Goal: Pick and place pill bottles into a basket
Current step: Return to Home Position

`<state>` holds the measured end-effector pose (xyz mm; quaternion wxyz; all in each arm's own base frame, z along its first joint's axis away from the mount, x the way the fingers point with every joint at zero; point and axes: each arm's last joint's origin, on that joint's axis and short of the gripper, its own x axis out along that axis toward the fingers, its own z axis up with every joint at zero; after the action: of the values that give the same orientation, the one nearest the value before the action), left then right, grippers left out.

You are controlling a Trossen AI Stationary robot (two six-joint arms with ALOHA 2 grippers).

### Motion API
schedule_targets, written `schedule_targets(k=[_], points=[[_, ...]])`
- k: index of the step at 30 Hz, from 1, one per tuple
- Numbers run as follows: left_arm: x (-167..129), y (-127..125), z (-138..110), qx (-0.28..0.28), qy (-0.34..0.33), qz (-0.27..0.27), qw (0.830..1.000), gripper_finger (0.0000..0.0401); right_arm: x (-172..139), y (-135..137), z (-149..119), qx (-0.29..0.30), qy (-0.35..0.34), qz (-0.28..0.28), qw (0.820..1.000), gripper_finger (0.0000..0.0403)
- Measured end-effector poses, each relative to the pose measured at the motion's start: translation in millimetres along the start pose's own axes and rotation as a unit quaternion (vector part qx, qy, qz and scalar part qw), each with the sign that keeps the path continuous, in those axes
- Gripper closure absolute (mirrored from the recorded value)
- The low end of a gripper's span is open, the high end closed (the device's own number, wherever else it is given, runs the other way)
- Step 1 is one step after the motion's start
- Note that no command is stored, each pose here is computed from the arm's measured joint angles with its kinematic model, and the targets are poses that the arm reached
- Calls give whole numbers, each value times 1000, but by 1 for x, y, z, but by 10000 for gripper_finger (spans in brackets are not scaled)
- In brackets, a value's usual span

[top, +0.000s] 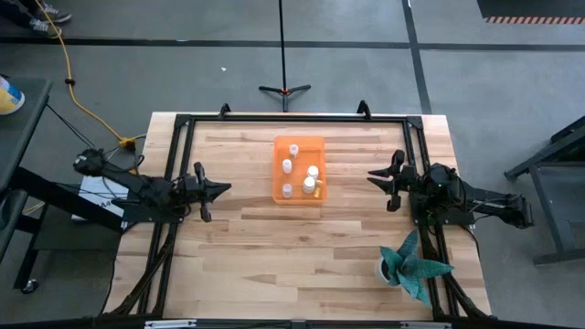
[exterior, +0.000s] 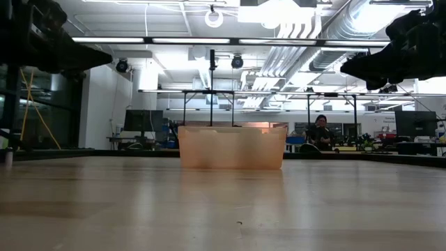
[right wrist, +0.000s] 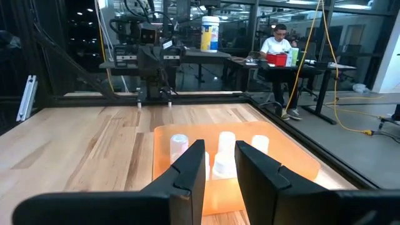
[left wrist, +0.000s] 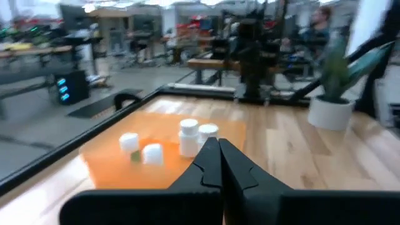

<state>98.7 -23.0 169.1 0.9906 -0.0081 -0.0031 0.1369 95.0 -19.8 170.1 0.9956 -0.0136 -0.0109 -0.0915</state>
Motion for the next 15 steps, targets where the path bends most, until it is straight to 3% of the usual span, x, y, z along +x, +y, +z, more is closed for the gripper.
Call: schedule_targets(k=[8, 11, 15], points=[[11, 15, -1, 20, 3, -39, 999, 369, 0, 1, 0, 21, -2, 15, 1000, 325], [12, 17, -5, 16, 27, -69, 997, 378, 0, 1, 0, 25, -2, 15, 1000, 325], [12, 18, -9, 15, 47, -70, 996, 378, 0, 1, 0, 27, 2, 15, 1000, 325]])
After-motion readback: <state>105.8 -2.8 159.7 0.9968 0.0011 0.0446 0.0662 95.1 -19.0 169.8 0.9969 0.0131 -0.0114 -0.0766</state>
